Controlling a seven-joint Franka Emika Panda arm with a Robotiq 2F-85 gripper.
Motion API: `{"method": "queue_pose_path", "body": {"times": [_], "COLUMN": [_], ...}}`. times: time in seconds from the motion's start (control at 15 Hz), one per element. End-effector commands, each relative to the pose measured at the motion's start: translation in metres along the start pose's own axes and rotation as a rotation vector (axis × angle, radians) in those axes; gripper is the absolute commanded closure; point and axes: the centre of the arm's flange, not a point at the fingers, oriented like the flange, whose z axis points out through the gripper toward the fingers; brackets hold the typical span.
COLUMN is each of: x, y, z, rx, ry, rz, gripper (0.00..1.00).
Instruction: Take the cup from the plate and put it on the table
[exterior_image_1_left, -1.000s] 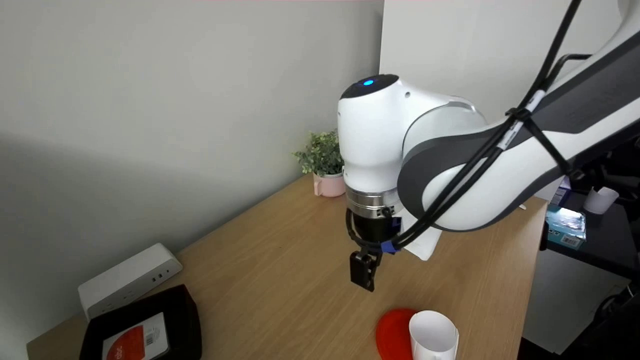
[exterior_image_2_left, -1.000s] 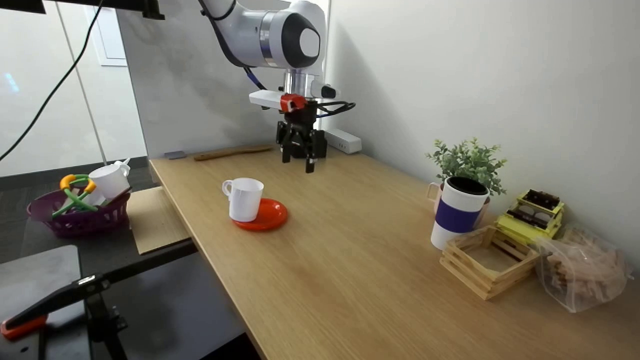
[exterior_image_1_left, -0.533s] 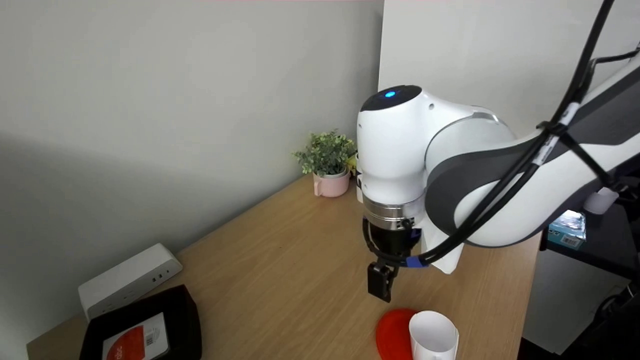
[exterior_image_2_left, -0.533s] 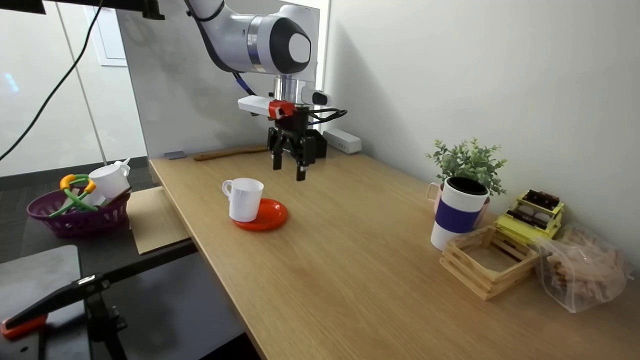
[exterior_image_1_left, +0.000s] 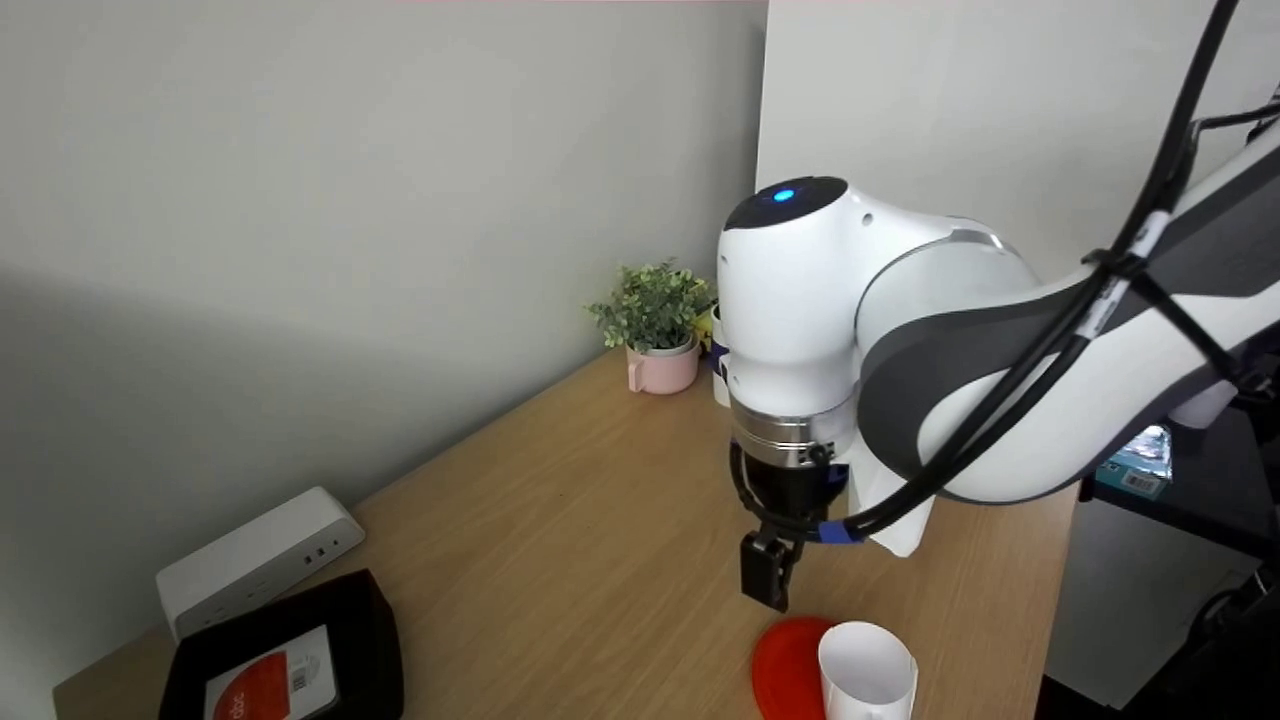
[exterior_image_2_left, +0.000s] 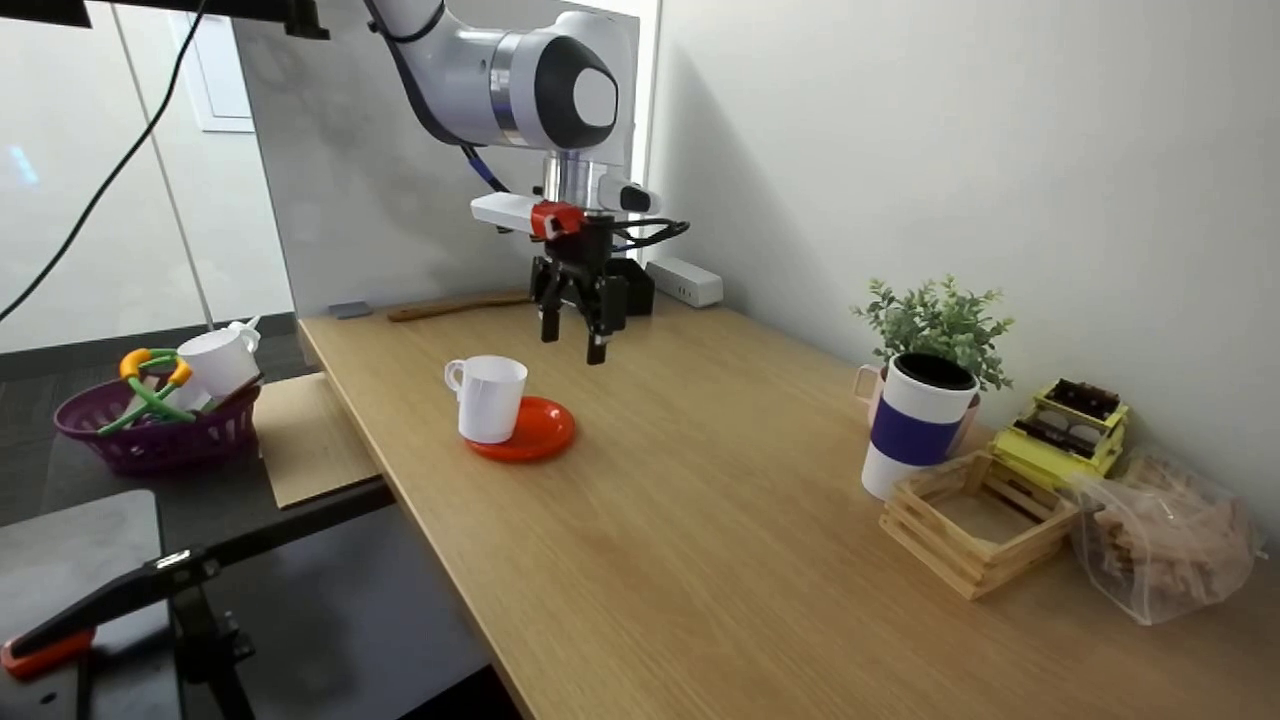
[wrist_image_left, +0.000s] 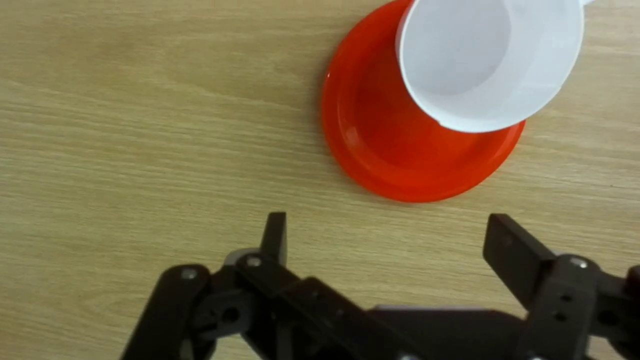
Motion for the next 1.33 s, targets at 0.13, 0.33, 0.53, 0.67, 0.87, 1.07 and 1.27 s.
{"method": "queue_pose_path", "body": {"times": [0.13, 0.33, 0.53, 0.67, 0.87, 1.07, 1.27], "x": [-0.033, -0.036, -0.034, -0.037, -0.049, -0.067, -0.089], "y": [-0.017, -0.025, -0.03, -0.034, -0.042, -0.048, -0.045], "z": [0.019, 0.016, 0.003, -0.007, -0.017, -0.012, 0.0], "rx": [-0.014, -0.038, -0.058, -0.075, -0.073, -0.04, -0.003], "ry": [-0.026, -0.017, 0.022, 0.057, 0.09, 0.08, 0.056], "rz": [0.065, 0.109, 0.146, 0.173, 0.224, 0.302, 0.367], "gripper": [0.0, 0.0, 0.0, 0.0, 0.0, 0.0, 0.0]}}
